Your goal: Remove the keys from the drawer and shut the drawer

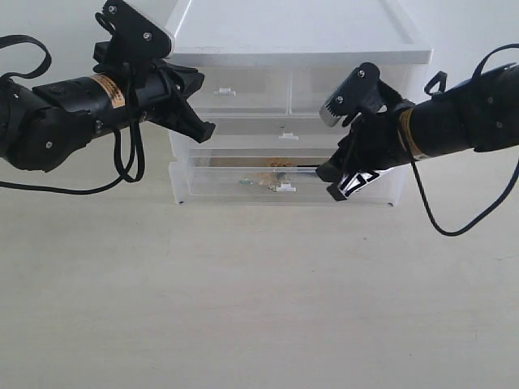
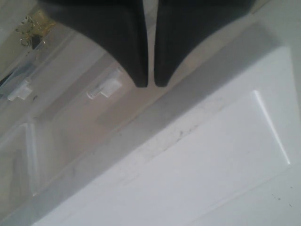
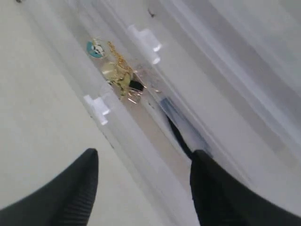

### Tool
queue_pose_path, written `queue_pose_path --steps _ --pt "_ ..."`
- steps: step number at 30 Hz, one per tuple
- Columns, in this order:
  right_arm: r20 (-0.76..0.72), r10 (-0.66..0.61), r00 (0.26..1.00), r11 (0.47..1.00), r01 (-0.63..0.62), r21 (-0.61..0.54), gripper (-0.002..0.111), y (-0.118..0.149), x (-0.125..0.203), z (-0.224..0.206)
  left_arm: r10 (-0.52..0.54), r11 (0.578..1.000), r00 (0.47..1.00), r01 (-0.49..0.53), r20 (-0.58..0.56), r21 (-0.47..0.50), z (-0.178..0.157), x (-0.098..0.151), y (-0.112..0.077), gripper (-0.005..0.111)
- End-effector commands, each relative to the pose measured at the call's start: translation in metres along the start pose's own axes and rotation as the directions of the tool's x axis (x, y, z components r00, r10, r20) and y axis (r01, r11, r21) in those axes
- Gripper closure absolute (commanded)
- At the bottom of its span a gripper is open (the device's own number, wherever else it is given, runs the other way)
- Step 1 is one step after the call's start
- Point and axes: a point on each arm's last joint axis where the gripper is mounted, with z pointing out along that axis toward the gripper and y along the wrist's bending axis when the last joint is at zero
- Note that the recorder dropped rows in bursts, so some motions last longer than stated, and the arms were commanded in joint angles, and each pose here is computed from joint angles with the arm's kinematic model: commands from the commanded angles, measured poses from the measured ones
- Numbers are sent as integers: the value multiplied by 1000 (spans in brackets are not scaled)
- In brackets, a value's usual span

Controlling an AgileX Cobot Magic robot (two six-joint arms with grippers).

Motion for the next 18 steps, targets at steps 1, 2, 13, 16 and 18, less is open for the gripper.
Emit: queue_pose_path --steps 1,2,13,16,18 --pt "35 150 988 985 -146 -90 57 7 -7 -2 -3 1000 1000 3 13 -6 1 -1 1 103" --pt "42 170 985 980 -164 -111 57 8 -8 -4 -3 1000 1000 3 13 -6 1 -1 1 103" --pt "105 165 981 976 -148 -159 57 12 -24 -21 -7 1000 1000 7 13 -8 1 -1 1 103" --pt "105 165 981 976 -148 -159 57 12 -24 -21 -7 1000 1000 7 13 -8 1 -1 1 103" --pt "103 165 981 977 -148 -153 57 12 -24 -21 -7 1000 1000 7 13 -8 1 -1 1 103"
